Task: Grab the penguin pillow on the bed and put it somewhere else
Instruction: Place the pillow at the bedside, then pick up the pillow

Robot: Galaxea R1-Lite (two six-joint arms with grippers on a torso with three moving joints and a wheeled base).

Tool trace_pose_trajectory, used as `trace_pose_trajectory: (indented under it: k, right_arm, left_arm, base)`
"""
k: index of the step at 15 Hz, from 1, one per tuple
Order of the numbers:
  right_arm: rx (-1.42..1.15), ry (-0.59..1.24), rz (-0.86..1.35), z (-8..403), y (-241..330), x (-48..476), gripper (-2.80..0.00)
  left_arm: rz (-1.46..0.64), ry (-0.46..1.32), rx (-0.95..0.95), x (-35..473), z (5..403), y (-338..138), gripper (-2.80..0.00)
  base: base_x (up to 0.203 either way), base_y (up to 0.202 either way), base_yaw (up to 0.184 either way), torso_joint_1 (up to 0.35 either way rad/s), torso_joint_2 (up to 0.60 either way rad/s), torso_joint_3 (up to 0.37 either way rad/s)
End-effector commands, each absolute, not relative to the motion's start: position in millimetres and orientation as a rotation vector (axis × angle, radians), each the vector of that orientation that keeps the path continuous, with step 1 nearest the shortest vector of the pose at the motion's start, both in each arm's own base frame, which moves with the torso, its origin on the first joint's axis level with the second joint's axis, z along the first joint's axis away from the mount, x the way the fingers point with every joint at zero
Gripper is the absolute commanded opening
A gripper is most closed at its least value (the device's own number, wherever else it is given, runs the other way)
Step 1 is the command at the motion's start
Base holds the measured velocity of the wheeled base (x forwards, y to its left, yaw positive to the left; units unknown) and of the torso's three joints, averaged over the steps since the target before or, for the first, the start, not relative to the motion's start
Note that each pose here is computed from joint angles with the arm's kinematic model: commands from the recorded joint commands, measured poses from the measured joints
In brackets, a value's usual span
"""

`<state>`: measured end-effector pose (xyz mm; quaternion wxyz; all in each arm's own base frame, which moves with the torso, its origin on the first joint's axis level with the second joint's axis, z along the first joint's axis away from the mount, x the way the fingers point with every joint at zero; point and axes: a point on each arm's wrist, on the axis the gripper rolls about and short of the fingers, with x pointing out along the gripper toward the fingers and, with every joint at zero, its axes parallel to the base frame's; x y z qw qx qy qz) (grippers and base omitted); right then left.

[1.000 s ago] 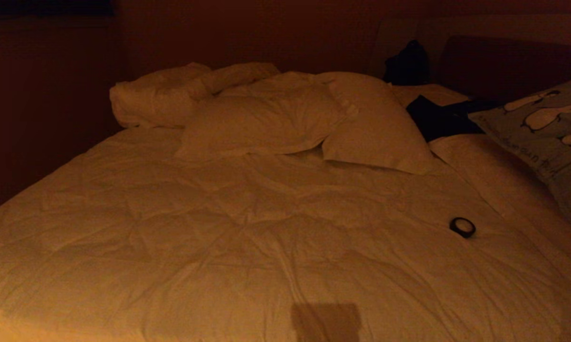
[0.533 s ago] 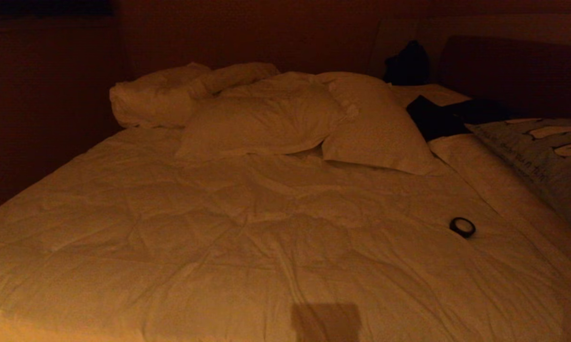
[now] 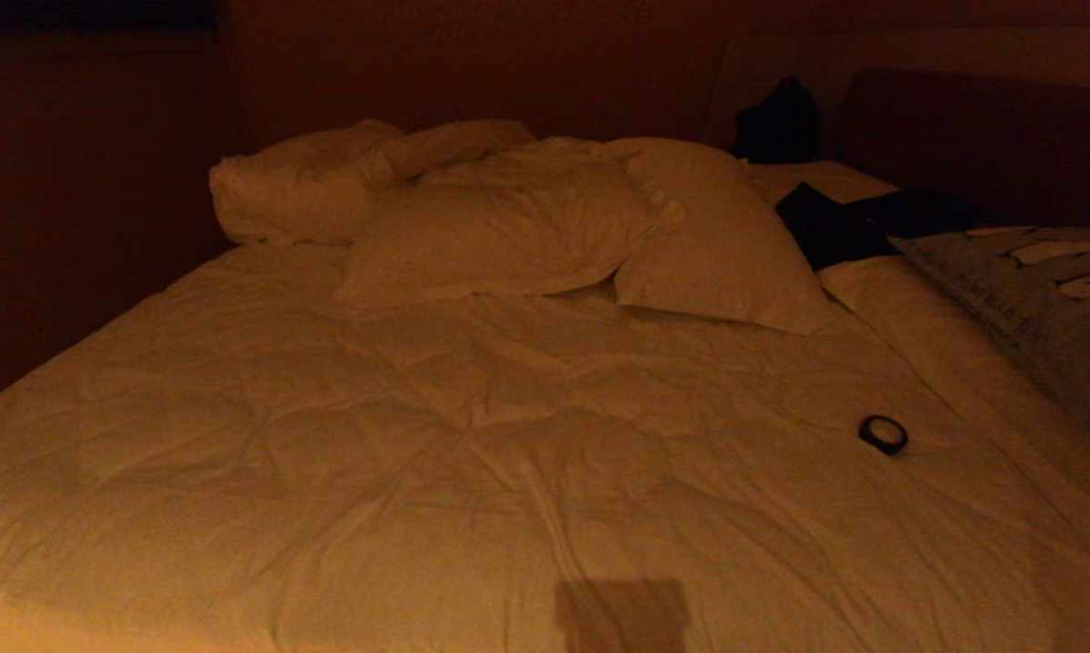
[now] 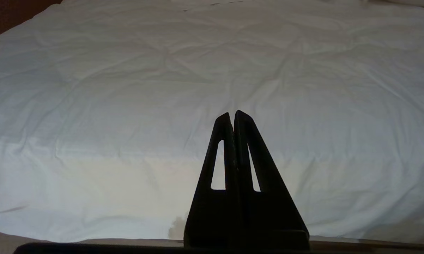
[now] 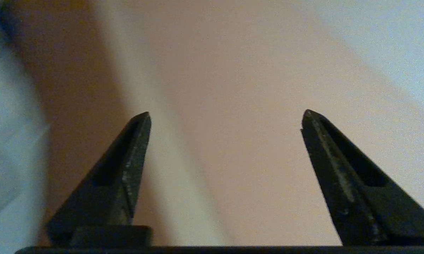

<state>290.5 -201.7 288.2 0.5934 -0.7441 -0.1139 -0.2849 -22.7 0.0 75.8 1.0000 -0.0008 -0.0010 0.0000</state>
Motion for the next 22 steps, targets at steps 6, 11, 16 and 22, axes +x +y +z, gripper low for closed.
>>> trace_pose_trajectory:
  k: [6, 11, 16, 22]
  right_arm:
    - [-1.143, 0.114, -0.897, 340, -160, 339, -2.8]
    - [-0.766, -0.003, -1.098, 331, -183, 393, -2.8]
    - [-0.376, -0.157, -1.187, 314, -183, 411, -2.8]
    - [-0.136, -0.266, -1.3, 332, -173, 397, -2.8]
  left_arm:
    - [0.0, 0.002, -0.002, -22, 75, 0, -2.8]
    - [0.0, 0.002, -0.002, -22, 75, 0, -2.8]
    - [0.0, 0.002, -0.002, -22, 75, 0, -2.8]
    - [0.001, 0.002, -0.002, -22, 75, 0, -2.8]
  base:
    - [0.0, 0.0, 0.0, 0.0, 0.0, 0.0]
    - [0.0, 0.0, 0.0, 0.0, 0.0, 0.0]
    - [0.0, 0.0, 0.0, 0.0, 0.0, 0.0]
    - [0.0, 0.0, 0.0, 0.0, 0.0, 0.0]
